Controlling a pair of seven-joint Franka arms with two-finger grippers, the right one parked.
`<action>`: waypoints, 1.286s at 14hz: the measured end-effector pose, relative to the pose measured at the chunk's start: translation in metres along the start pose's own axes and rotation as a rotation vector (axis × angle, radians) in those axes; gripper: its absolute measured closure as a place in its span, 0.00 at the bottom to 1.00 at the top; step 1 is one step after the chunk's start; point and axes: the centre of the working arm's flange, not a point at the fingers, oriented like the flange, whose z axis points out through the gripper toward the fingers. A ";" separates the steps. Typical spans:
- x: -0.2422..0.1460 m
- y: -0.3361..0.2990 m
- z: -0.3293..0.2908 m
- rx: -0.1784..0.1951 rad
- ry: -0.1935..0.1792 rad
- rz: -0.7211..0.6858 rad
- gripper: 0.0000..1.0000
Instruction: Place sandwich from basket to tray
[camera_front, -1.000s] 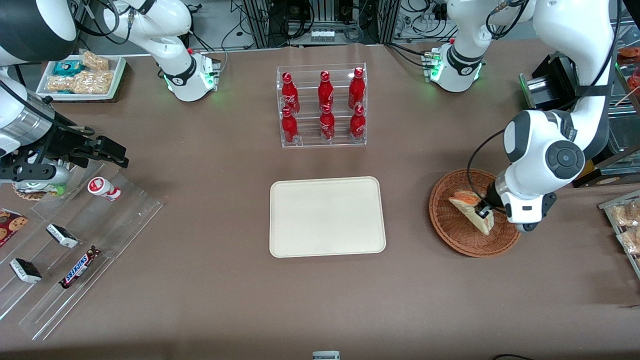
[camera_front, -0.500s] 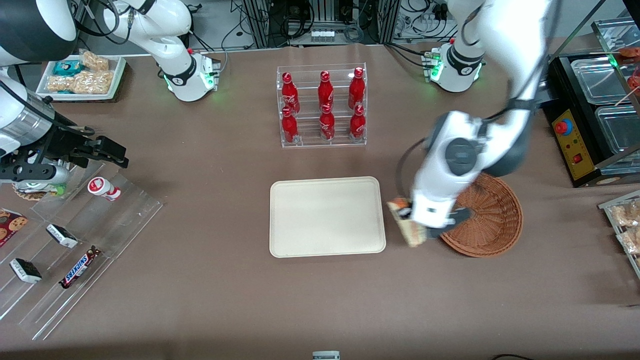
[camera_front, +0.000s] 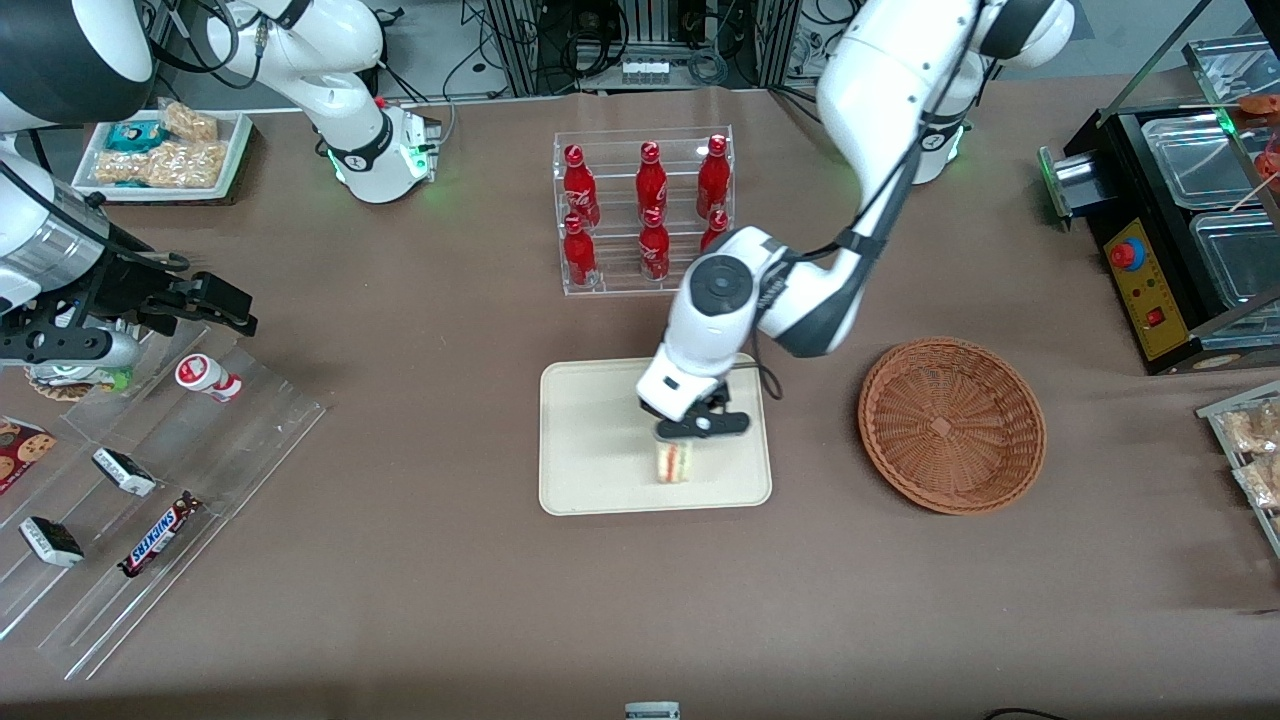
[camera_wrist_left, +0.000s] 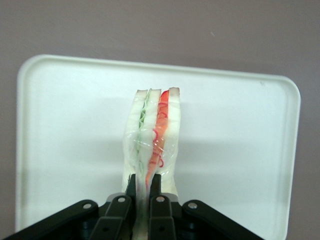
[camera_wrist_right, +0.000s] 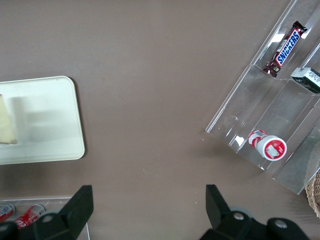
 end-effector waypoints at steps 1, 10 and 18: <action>-0.005 0.006 0.004 0.001 -0.003 0.011 0.89; 0.002 0.018 -0.001 -0.019 0.032 0.007 0.50; 0.061 -0.078 -0.213 0.132 0.089 -0.108 0.00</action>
